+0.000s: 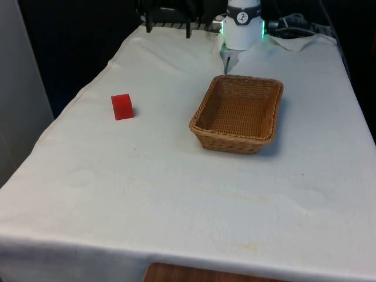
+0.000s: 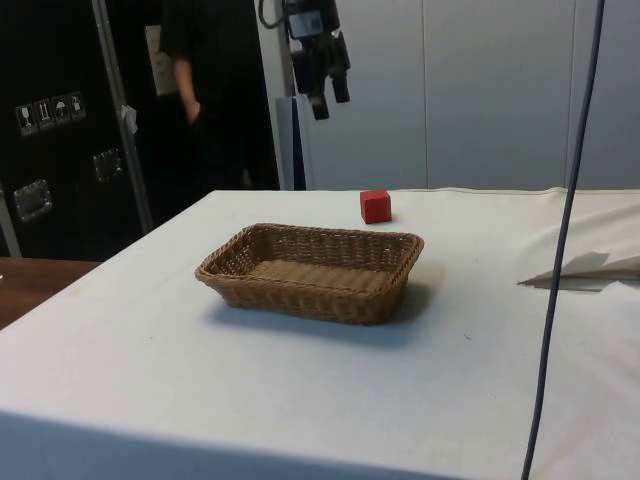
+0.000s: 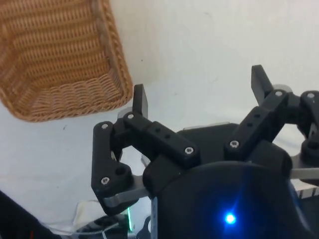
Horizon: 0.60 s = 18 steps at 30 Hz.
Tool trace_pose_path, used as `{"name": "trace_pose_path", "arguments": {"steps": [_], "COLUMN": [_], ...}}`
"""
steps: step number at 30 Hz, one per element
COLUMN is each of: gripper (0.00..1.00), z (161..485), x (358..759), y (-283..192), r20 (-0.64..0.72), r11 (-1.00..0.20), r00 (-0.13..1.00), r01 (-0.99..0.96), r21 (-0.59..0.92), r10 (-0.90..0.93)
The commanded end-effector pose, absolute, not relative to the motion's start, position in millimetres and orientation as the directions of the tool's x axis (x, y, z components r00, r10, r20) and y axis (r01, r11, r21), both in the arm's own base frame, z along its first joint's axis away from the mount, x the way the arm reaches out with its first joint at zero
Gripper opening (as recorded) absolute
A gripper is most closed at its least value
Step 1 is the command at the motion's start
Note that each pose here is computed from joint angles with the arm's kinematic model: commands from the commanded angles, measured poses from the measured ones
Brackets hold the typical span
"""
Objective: Pick up the cube and place it into the basket.
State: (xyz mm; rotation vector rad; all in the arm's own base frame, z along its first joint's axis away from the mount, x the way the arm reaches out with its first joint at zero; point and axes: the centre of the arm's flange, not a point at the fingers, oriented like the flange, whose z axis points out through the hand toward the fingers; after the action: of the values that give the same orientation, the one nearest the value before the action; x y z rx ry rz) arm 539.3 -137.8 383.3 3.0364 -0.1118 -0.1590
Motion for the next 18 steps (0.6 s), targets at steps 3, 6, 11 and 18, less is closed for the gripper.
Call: {"name": "trace_pose_path", "arguments": {"steps": [3, 6, 11, 18], "gripper": [1.0, 1.0, 1.0, 1.0], "z": [379, 366, 354, 341], "x": [537, 535, 530, 519], "y": [-145, -159, -175, -198], "r20": [-0.095, -0.069, -0.054, -0.046], "r11": [-0.992, -0.992, -0.991, -0.99], "r00": [0.992, 0.994, 0.995, 0.995], "r01": [-0.07, -0.072, -0.076, -0.079], "r21": [0.104, 0.104, 0.109, 0.115], "r10": [-0.08, -0.079, -0.082, -0.084]}}
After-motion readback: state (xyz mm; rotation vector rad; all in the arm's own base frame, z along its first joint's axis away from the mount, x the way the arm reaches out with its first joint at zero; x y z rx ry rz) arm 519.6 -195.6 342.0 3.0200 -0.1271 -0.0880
